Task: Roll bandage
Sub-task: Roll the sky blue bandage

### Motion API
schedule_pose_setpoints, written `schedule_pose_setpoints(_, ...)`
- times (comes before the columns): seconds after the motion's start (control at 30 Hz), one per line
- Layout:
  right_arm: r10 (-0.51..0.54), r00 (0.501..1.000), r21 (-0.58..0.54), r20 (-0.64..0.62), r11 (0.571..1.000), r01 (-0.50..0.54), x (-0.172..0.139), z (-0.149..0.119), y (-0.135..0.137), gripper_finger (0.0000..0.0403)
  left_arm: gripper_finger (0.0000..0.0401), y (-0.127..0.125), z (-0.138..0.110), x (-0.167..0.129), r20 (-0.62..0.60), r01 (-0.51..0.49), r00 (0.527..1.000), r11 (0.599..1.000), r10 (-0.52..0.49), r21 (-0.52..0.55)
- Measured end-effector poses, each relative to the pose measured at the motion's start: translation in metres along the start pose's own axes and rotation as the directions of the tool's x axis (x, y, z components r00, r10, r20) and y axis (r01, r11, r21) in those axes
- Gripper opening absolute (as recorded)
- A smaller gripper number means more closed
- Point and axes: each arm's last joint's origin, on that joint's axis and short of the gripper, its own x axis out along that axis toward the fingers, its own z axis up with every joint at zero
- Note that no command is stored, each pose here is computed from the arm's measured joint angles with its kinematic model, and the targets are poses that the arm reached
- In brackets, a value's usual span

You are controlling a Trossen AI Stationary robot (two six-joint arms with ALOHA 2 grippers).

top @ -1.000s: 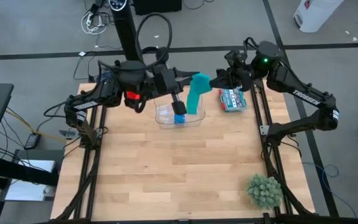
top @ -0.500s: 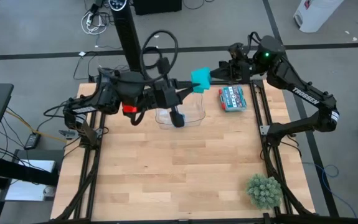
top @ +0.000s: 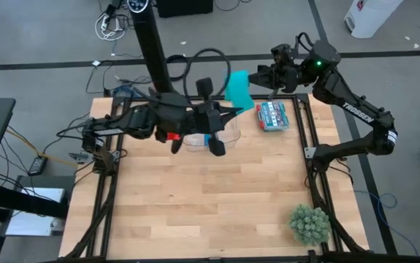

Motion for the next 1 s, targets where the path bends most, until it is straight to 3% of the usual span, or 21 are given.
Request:
schedule_pose_setpoints(0.2,0.072,0.997,-0.004,0.033,0.997,-0.072,0.003,0.002,0.010,0.0000,0.0006,-0.011,-0.009,0.013,-0.094,-0.045,0.994,0.998,0.048,0.035)
schedule_pose_setpoints(0.4,0.137,0.990,0.005,0.034,0.991,-0.137,0.008,-0.002,0.020,0.0000,0.0007,-0.007,-0.018,0.021,-0.165,-0.127,0.977,0.990,0.135,0.053)
schedule_pose_setpoints(0.53,0.137,0.990,-0.001,0.034,0.991,-0.137,0.009,-0.003,0.021,0.0000,0.0023,-0.004,-0.020,0.024,-0.126,-0.080,0.989,0.997,0.078,-0.015)
schedule_pose_setpoints(1.0,0.127,0.991,-0.024,0.045,0.992,-0.127,0.008,-0.002,0.020,0.0000,0.0212,-0.002,-0.012,0.011,-0.119,-0.095,0.990,0.976,0.073,-0.196)
